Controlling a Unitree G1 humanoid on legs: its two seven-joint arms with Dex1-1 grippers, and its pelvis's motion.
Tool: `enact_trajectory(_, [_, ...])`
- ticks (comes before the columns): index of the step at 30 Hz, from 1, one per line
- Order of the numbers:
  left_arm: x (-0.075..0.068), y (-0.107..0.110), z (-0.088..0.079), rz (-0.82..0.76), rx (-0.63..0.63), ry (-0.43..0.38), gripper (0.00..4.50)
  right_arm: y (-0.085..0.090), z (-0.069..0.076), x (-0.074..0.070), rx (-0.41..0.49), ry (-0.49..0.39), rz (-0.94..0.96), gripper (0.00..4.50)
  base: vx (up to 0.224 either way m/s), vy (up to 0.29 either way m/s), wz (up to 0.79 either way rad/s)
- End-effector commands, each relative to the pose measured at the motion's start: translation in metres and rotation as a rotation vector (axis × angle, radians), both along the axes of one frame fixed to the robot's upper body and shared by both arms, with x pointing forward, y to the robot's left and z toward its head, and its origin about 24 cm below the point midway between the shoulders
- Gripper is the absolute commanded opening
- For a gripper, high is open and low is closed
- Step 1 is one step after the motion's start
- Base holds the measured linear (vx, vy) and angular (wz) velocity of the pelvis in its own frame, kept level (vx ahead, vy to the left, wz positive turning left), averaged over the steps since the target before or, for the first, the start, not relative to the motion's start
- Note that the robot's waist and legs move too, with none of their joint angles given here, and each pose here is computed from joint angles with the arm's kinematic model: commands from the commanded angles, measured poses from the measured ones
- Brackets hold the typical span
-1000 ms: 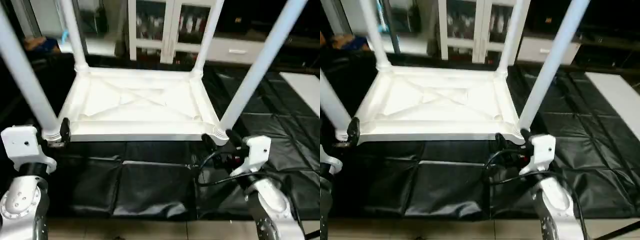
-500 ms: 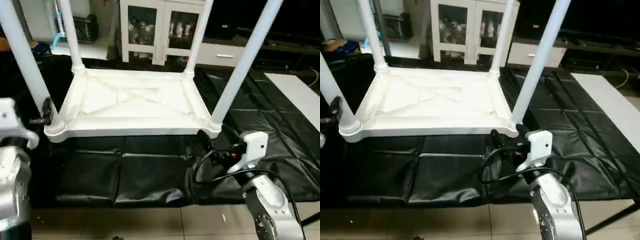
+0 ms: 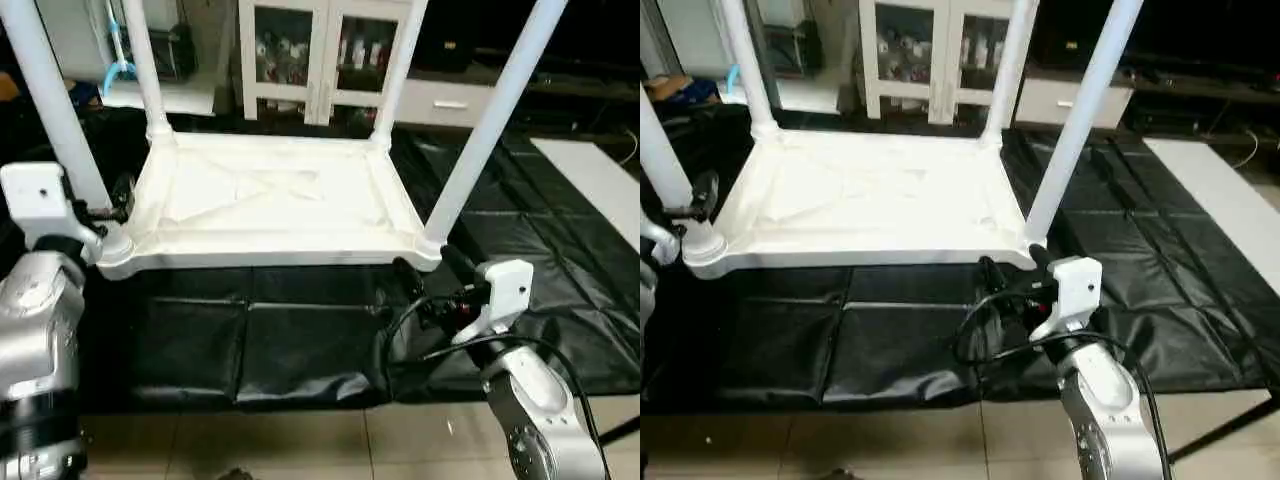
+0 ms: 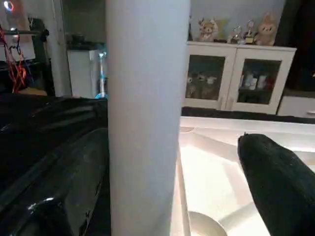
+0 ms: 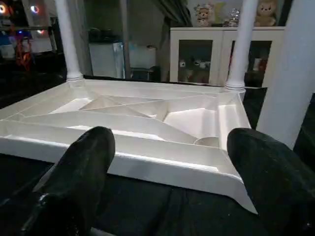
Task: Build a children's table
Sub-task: Rotate leg to tighten
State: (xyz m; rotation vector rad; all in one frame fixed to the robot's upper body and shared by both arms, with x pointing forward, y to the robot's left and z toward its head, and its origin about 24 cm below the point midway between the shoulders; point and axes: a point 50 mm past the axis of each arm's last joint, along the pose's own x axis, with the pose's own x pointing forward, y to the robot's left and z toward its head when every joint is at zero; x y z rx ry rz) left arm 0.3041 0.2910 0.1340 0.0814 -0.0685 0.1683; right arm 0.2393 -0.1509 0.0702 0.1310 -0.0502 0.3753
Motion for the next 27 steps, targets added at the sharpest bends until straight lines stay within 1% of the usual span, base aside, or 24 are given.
enact_trajectory(1, [0.005,-0.002,0.0,0.008,0.007,0.008,4.46,-0.003,0.003,-0.001,0.0,-0.002,-0.019,4.07,0.0,0.0,0.0])
enact_trajectory(6, [0.011,0.003,0.006,0.037,-0.028,-0.014,4.46,-0.003,0.002,-0.002,-0.001,0.001,-0.024,4.07,0.0,0.0,0.0])
enact_trajectory(9, [0.014,-0.001,0.01,0.012,-0.069,-0.046,4.46,-0.003,0.002,-0.003,0.0,0.002,-0.026,4.07,0.0,0.0,0.0])
enact_trajectory(11, [0.013,-0.003,0.009,0.009,-0.094,-0.053,4.17,-0.002,0.001,-0.004,0.002,0.005,-0.028,4.07,0.0,0.0,0.0])
enact_trajectory(12, [0.012,-0.003,0.009,0.02,-0.1,-0.054,4.17,-0.001,0.001,-0.004,0.002,0.007,-0.029,4.07,0.0,0.0,0.0])
enact_trajectory(15, [0.009,-0.006,0.01,0.01,-0.113,-0.065,3.97,0.001,0.0,-0.006,0.003,0.01,-0.025,4.07,0.07,-0.012,0.02])
enact_trajectory(16, [0.007,-0.009,0.01,0.002,-0.116,-0.067,3.72,0.002,0.0,-0.007,0.003,0.013,-0.022,4.07,0.061,-0.006,0.0])
enact_trajectory(19, [0.003,-0.013,0.009,-0.006,-0.119,-0.069,3.63,0.003,-0.001,-0.008,0.001,0.018,-0.017,4.07,0.02,-0.002,0.0])
enact_trajectory(20, [0.003,-0.013,0.009,-0.007,-0.121,-0.069,3.4,0.003,-0.001,-0.008,0.001,0.019,-0.017,4.07,0.0,0.0,0.0])
enact_trajectory(21, [0.001,-0.016,0.007,-0.014,-0.13,-0.074,3.4,0.003,-0.001,-0.008,0.001,0.02,-0.015,4.07,0.0,0.0,0.0])
enact_trajectory(23, [-0.001,-0.018,0.006,-0.022,-0.14,-0.074,3.16,0.003,-0.001,-0.008,0.001,0.021,-0.014,4.07,0.0,0.0,0.0])
enact_trajectory(24, [-0.001,-0.018,0.006,-0.024,-0.142,-0.074,3.16,0.003,-0.001,-0.008,0.002,0.02,-0.013,4.07,0.0,0.0,0.0])
enact_trajectory(25, [-0.002,-0.019,0.006,-0.03,-0.149,-0.074,3.1,0.003,-0.001,-0.007,0.002,0.02,-0.013,4.07,0.0,0.0,0.0])
enact_trajectory(26, [-0.002,-0.02,0.006,-0.036,-0.154,-0.075,2.93,0.003,-0.001,-0.007,0.002,0.02,-0.012,4.07,0.0,0.0,0.0])
enact_trajectory(27, [-0.003,-0.022,0.006,-0.044,-0.161,-0.076,2.93,0.003,0.0,-0.007,0.002,0.021,-0.012,4.07,0.0,0.0,0.0])
